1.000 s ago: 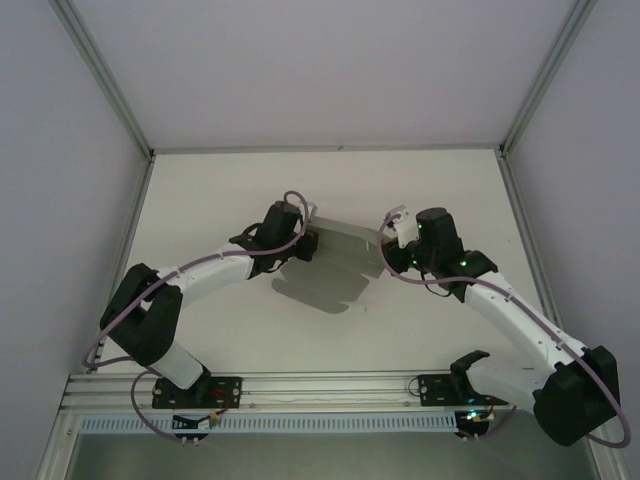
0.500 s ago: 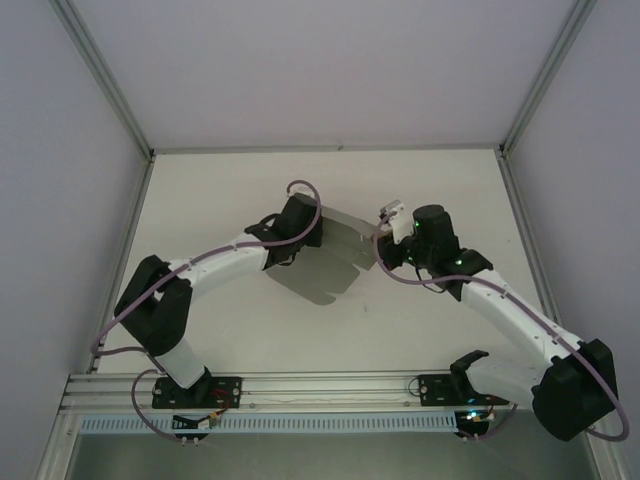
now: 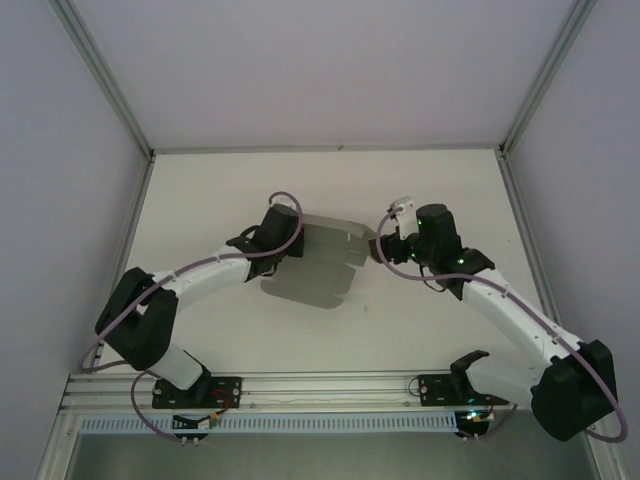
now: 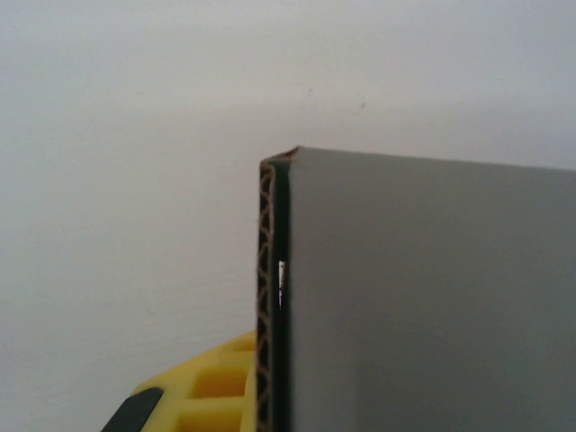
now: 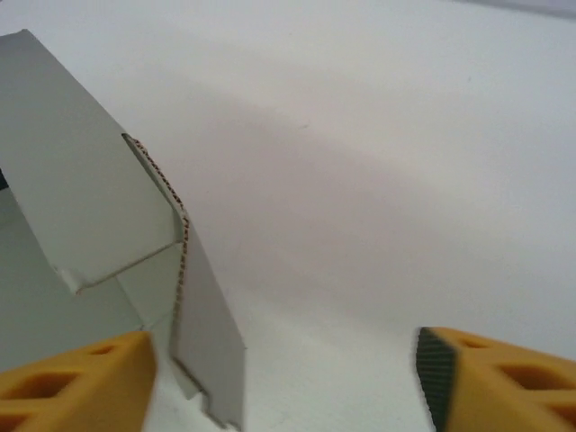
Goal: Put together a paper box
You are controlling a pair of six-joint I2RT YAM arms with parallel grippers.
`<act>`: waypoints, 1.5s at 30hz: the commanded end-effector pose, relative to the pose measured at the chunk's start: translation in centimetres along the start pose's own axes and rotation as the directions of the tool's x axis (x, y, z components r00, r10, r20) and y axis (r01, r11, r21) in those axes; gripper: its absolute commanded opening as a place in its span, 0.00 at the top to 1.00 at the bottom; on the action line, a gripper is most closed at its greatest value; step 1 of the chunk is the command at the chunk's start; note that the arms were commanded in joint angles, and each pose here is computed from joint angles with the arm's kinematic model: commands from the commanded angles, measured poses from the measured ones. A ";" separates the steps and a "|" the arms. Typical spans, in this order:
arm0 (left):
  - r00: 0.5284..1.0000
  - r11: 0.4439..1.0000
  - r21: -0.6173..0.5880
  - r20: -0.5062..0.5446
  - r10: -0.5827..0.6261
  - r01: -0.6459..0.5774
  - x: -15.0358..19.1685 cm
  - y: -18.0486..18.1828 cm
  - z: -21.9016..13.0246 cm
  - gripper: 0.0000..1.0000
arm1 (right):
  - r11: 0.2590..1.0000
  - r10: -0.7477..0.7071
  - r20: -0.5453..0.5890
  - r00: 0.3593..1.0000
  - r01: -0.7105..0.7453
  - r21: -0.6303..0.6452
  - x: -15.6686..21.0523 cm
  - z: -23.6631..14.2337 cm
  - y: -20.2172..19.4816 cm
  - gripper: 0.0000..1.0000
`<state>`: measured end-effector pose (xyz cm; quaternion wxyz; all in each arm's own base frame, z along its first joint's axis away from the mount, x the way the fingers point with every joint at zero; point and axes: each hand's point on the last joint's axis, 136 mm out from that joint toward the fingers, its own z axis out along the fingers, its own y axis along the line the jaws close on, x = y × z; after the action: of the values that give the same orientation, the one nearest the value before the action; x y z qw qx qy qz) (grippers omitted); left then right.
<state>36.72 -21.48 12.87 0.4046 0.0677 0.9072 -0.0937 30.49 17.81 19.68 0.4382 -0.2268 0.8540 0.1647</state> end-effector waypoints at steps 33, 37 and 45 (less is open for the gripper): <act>0.998 0.997 -0.057 0.031 0.051 -0.049 -1.4 -2.3 0.2 1.00 | 0.916 0.232 0.065 0.971 -0.241 0.320 -2.9 8.5 -2.8 0.00; 0.997 0.995 -0.078 0.041 0.060 -0.056 -1.8 -2.0 -0.1 1.00 | 0.907 0.232 0.016 0.973 -0.222 0.357 -0.5 6.9 -3.4 0.00; 0.994 0.992 -0.074 0.031 0.108 -0.105 -2.1 -2.1 -0.2 1.00 | 0.888 0.244 -0.085 0.966 -0.188 0.420 4.3 4.0 -4.2 0.00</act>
<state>37.38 -23.08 13.60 0.4221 0.0861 0.9014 -0.0426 34.56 16.91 14.39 0.4099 -0.0659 0.9090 0.0364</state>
